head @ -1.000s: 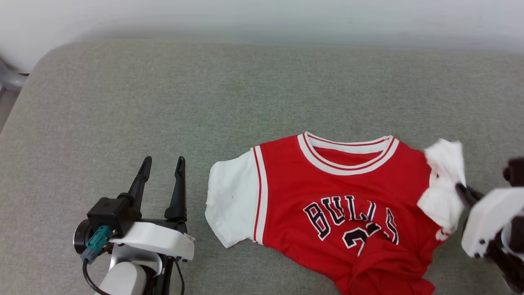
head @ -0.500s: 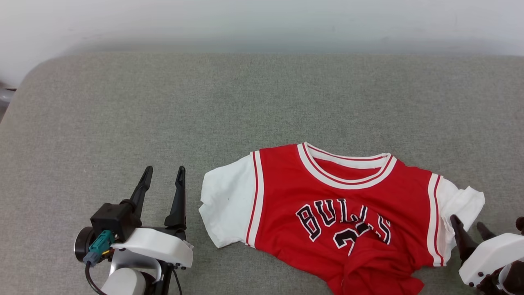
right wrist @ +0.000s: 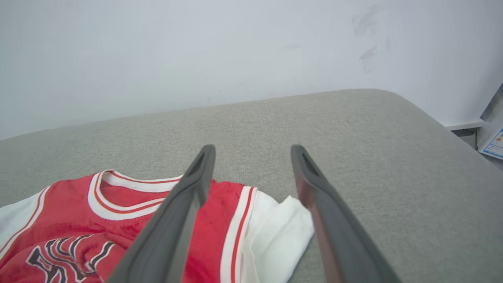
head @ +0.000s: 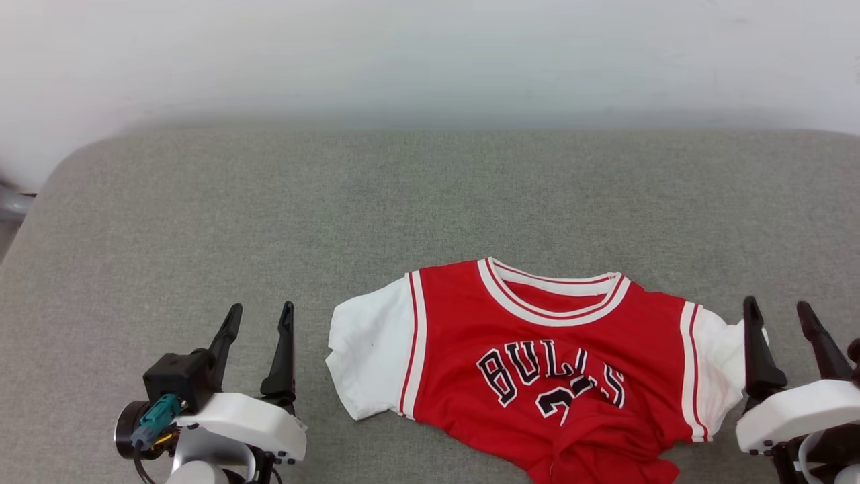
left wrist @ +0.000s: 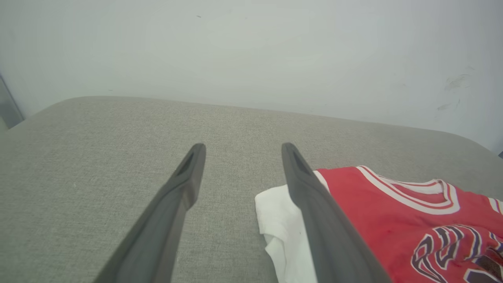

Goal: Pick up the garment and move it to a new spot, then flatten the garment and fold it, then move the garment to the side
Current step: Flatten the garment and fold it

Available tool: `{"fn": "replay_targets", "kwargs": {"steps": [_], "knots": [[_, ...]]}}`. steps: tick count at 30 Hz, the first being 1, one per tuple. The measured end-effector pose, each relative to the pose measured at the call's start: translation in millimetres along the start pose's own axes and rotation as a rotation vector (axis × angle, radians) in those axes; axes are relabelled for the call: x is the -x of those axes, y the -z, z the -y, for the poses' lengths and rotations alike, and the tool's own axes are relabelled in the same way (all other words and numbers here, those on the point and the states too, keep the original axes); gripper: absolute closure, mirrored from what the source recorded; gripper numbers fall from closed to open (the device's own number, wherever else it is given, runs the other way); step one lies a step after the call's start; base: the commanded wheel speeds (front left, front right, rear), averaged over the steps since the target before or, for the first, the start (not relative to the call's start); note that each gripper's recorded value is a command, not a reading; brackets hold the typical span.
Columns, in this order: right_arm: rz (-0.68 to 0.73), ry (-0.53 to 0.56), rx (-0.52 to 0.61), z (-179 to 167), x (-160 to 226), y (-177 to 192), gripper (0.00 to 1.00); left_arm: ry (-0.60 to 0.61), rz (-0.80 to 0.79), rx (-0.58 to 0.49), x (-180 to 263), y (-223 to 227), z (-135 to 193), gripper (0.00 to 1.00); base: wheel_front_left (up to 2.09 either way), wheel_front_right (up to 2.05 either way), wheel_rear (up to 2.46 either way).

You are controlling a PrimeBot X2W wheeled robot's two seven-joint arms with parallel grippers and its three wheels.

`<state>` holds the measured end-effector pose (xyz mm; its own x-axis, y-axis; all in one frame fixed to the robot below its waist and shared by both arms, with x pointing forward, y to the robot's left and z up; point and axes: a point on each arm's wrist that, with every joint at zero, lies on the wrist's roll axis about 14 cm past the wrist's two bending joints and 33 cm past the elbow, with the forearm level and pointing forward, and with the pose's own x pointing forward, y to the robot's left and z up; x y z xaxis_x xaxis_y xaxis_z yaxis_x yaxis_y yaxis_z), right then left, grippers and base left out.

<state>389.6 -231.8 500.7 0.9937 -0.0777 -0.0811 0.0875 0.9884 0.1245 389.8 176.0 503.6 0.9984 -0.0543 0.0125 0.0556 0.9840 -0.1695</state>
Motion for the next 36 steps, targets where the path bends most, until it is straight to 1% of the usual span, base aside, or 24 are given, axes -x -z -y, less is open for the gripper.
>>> {"fn": "replay_targets", "kwargs": {"steps": [3, 6, 10, 12, 17, 24, 29, 36], "knots": [[0.062, -0.051, 0.019, -16.9, 6.4, -15.1, 0.0, -0.005, 0.004, -0.011, 2.0, -3.6, -3.7, 0.0, 0.0, 0.0, 0.0], [0.095, -0.096, 0.023, -31.4, 15.6, -22.9, 0.0, -0.011, -0.01, -0.023, 3.4, -2.7, -6.4, 0.0, 0.0, 0.0, 0.0], [0.099, -0.129, 0.013, -42.1, 28.3, -25.3, 0.0, -0.011, -0.043, -0.036, 2.2, 0.5, -8.7, 0.0, 0.0, 0.0, 0.0], [0.113, -0.136, 0.019, -44.5, 33.8, -29.8, 0.0, -0.002, -0.086, -0.039, 0.9, 6.4, -9.1, 0.0, 0.0, 0.0, 0.0], [0.118, -0.133, 0.043, -44.2, 43.4, -32.8, 0.0, 0.082, -0.28, -0.019, -4.9, 35.4, 3.7, 0.0, 0.0, 0.0, 0.0], [0.082, -0.099, 0.019, -33.6, 42.1, -22.2, 0.0, 0.223, -0.585, -0.007, -18.4, 75.3, 25.8, 0.0, 0.0, 0.0, 0.0], [0.049, -0.069, 0.0, -24.3, 35.9, -8.9, 0.0, 0.256, -0.729, -0.051, -30.8, 97.1, 25.9, 0.0, 0.0, 0.0, 0.0], [0.016, -0.037, -0.007, -14.6, 24.9, 6.3, 0.0, 0.306, -0.937, -0.128, -33.7, 134.1, 23.6, 0.0, 0.0, 0.0, 0.0]]}}
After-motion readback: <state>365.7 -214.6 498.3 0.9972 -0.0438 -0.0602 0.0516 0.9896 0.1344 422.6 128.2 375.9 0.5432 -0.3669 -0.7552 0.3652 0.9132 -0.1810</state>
